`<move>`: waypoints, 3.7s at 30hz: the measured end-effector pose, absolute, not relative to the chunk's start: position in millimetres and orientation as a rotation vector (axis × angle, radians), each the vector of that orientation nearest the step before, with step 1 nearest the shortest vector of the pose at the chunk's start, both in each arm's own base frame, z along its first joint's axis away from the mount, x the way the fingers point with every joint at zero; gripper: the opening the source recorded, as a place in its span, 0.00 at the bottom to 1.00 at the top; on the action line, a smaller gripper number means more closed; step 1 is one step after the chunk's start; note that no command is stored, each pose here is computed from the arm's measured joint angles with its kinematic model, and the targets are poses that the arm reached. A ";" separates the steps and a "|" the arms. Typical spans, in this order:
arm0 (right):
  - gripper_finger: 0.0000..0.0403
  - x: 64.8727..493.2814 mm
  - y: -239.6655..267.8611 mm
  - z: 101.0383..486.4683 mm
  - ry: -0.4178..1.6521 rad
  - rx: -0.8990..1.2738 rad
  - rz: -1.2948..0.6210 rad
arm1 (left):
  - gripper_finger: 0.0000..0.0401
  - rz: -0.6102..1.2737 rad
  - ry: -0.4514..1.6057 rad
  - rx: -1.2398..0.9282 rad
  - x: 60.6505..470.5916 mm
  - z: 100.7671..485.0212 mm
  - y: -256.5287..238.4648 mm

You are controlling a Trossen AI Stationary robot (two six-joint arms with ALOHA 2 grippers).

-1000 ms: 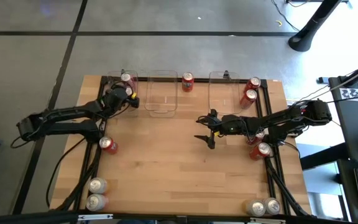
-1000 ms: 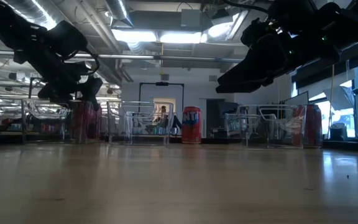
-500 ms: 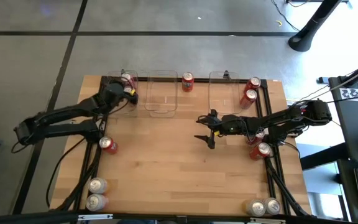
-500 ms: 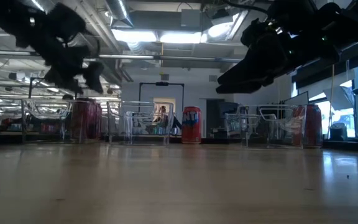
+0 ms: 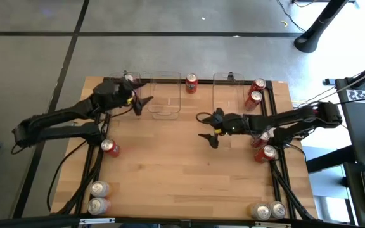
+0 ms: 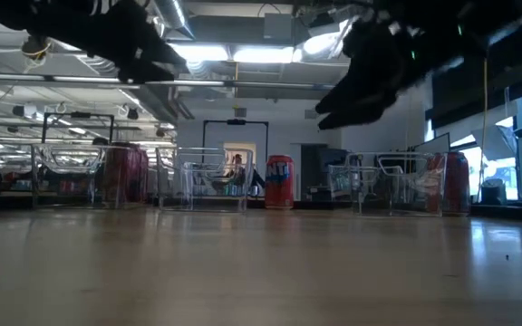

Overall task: Sort soda cans
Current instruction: Put the red soda can into the left transparent bin

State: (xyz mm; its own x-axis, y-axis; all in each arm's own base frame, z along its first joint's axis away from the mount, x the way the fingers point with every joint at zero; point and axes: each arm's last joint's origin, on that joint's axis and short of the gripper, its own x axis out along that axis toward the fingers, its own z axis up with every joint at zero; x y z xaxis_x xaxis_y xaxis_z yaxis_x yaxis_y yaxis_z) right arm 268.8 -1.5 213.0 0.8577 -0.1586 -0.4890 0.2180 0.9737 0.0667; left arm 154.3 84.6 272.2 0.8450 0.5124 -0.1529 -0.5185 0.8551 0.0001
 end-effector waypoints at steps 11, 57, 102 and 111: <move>0.88 239.4 -11.2 317.3 0.882 0.160 -0.688 | 0.92 0.447 0.264 -0.047 159.7 243.9 71.4; 0.88 158.8 -9.7 228.4 1.854 0.595 -0.785 | 0.92 0.443 0.254 -0.024 160.2 244.5 71.1; 0.70 239.7 1.2 274.1 1.200 0.554 -0.361 | 0.92 0.362 0.267 -0.002 165.2 243.8 58.0; 0.70 284.5 14.0 252.3 1.074 0.323 -0.238 | 0.92 0.313 0.285 -0.036 174.0 238.8 50.9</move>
